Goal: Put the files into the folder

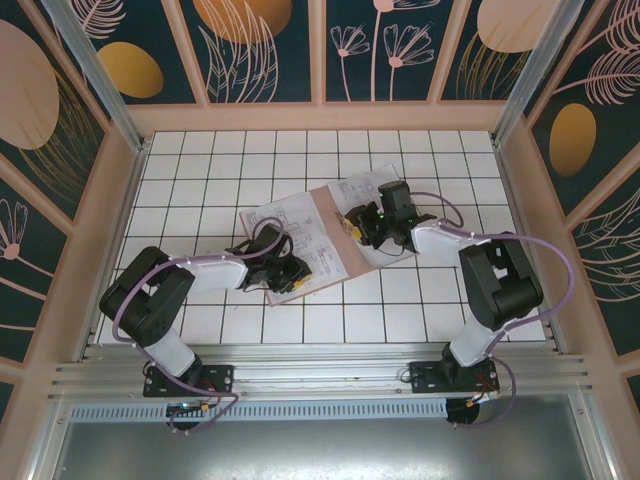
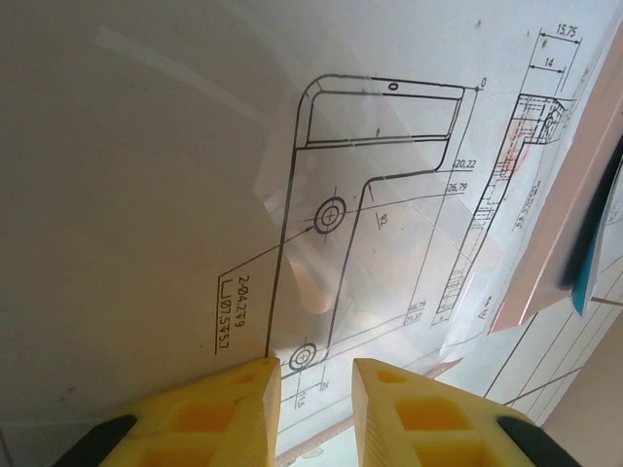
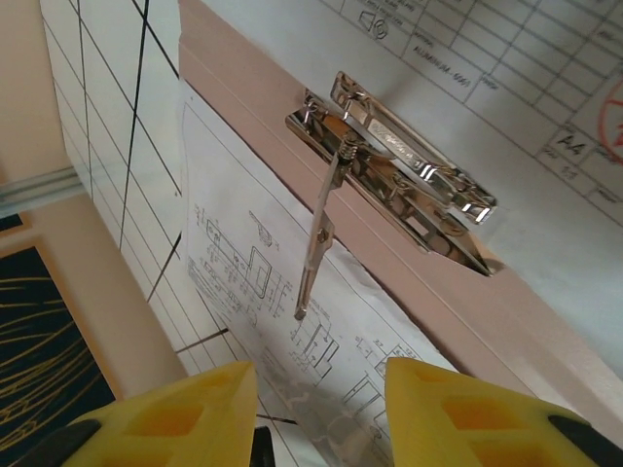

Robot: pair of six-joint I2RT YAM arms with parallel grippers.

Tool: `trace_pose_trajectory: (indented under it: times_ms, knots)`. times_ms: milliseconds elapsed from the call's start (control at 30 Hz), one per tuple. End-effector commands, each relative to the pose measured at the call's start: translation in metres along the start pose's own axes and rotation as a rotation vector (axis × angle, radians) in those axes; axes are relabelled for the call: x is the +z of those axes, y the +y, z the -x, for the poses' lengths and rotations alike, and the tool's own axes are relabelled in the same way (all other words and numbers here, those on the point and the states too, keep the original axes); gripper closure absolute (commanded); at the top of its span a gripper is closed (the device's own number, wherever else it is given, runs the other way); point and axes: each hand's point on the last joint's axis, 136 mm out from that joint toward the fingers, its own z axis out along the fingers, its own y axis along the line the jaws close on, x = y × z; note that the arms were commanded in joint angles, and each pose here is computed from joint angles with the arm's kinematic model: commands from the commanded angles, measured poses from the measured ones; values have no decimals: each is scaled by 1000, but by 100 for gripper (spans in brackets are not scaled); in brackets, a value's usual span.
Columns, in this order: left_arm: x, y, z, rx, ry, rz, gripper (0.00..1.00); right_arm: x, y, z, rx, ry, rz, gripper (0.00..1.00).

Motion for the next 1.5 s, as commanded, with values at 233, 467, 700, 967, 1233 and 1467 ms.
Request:
trace_pose_trajectory:
  times_ms: [233, 467, 700, 967, 1233, 1467]
  knots:
    - [5, -4, -7, -5, 28, -4, 74, 21, 10, 0, 45, 28, 18, 70]
    - [5, -6, -7, -4, 28, -5, 74, 21, 4, 5, 47, 11, -4, 79]
    - [5, -2, -8, -7, 28, 2, 74, 20, -1, 8, 49, 2, -14, 83]
    - [4, -1, -7, -7, 24, 4, 74, 21, -4, 10, 48, 2, -17, 87]
    - [3, 2, -8, -13, 21, 9, 74, 21, -13, 12, 50, 2, -28, 90]
    - [0, 6, -8, -27, 10, 17, 75, 21, -27, 10, 46, 19, -47, 95]
